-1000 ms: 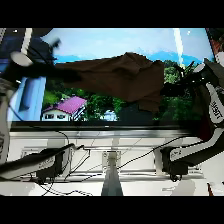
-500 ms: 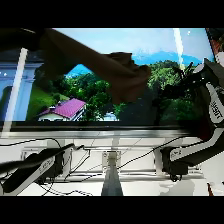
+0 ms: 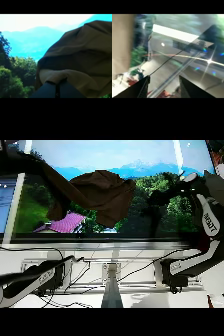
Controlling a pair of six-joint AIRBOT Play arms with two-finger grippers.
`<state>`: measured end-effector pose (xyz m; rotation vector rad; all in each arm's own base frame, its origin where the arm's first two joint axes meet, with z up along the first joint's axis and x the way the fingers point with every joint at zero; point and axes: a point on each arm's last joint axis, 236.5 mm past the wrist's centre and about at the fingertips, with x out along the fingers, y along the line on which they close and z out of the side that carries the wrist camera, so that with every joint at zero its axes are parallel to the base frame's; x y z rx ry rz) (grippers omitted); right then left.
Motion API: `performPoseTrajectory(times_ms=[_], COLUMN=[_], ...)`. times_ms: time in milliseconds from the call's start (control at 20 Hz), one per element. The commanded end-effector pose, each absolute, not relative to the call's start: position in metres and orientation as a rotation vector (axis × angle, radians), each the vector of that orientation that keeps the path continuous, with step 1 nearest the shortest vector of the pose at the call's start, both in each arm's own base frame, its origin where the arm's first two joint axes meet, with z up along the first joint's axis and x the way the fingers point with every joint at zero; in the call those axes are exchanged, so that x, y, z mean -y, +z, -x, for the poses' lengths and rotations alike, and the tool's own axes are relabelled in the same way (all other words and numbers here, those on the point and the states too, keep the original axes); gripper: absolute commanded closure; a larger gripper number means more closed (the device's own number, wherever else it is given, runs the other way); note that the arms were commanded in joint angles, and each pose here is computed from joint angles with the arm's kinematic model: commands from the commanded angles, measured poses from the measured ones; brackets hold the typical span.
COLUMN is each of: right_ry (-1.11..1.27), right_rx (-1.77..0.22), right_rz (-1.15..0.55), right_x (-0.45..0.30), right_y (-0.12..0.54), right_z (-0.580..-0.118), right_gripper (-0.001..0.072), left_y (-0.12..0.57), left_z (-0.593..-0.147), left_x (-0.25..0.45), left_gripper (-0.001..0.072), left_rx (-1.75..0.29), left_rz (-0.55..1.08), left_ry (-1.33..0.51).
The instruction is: Fold the clothes and pants, and hang the long-sleeved shirts on hangers.
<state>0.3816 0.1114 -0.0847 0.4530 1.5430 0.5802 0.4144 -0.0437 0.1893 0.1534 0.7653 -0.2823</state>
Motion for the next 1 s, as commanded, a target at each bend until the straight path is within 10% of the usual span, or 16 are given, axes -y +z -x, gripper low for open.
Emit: performPoseTrajectory(times_ms=[0, 300, 950], right_ry=[0.644, 0.608, 0.59], right_rx=[-1.516, -1.458, -1.408], right_rz=[-0.259, 0.003, -0.311], right_x=[-0.167, -0.211, -0.258], right_y=[-0.096, -0.116, -0.099], right_z=[-0.378, -0.376, -0.39], right_gripper=[0.0287, 0.0349, 0.0397], left_y=[0.164, 0.163, 0.162], left_z=[-0.421, -0.419, -0.419], left_x=[0.042, 0.043, 0.043], left_gripper=[0.0693, 0.0692, 0.0692], left_rx=[-0.832, -0.842, -0.843], left_rz=[-0.136, -0.136, -0.136], left_ry=[-0.278, -0.281, -0.281])
